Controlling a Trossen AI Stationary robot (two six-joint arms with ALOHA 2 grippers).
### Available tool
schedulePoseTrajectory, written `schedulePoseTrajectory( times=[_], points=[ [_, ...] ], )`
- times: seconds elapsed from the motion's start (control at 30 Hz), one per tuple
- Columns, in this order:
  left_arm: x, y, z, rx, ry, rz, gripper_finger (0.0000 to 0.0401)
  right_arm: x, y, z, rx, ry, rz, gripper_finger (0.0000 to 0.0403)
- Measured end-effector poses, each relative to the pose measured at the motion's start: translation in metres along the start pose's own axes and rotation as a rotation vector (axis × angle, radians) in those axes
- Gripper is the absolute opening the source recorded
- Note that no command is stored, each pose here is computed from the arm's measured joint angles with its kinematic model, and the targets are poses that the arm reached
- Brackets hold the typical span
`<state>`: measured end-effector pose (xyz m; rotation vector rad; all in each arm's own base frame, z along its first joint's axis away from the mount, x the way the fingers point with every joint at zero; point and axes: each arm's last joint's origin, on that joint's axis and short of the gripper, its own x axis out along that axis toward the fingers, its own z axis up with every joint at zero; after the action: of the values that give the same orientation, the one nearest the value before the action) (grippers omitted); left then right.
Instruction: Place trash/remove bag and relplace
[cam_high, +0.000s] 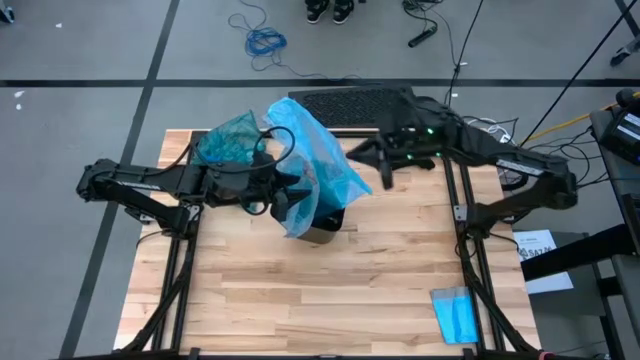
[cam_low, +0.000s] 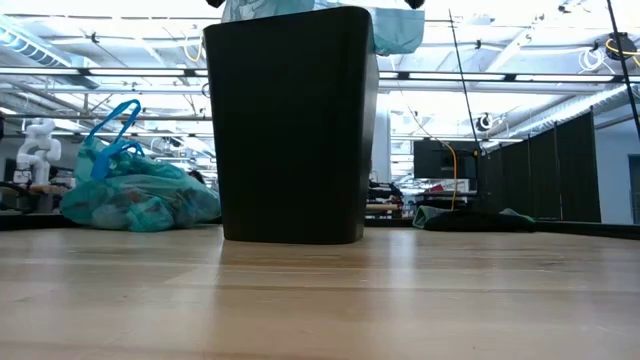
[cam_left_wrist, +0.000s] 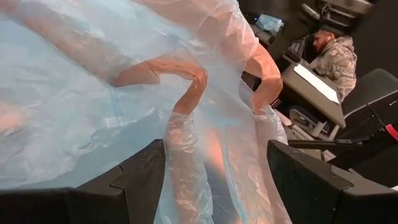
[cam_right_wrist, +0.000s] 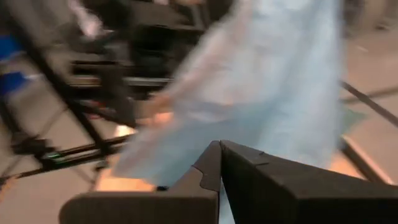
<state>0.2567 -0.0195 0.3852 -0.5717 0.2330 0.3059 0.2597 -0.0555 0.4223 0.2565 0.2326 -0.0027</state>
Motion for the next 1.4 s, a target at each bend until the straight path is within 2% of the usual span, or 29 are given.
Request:
schedulePoseTrajectory(
  times=[0.13,0.33,0.5,0.63,0.9,1.07,1.23,1.4],
  points=[
    [0.000,0.000,0.000,-0.001,0.000,-0.001,0.0274,0.001,0.021,-0.009,-0.010,0.028,0.090,0.0000],
    [0.000,0.000,0.000,-0.002,-0.004,-0.004,0.0274,0.038,0.039,-0.029,-0.027,0.101,0.169,0.0000],
    [0.000,-0.001,0.001,-0.003,-0.003,-0.009,0.0274,0.067,0.030,-0.039,-0.015,0.122,0.166,0.0000],
    [0.000,-0.002,0.001,-0.007,-0.001,-0.030,0.0274,0.077,0.018,-0.039,0.012,0.106,0.177,0.0000],
    [0.000,-0.002,0.001,-0.008,0.004,-0.043,0.0274,0.083,0.002,-0.032,0.045,0.050,0.206,0.0000],
    [0.003,-0.002,0.000,-0.005,0.010,-0.039,0.0274,0.082,0.001,-0.029,0.047,0.031,0.258,0.0000],
    [0.016,-0.002,-0.008,0.004,0.042,-0.014,0.0274,0.085,0.001,-0.032,0.051,0.047,0.280,0.0000],
    [0.031,0.002,-0.015,-0.033,0.074,0.029,0.0274,0.090,-0.001,-0.036,0.062,0.069,0.276,0.0000]
  ],
)
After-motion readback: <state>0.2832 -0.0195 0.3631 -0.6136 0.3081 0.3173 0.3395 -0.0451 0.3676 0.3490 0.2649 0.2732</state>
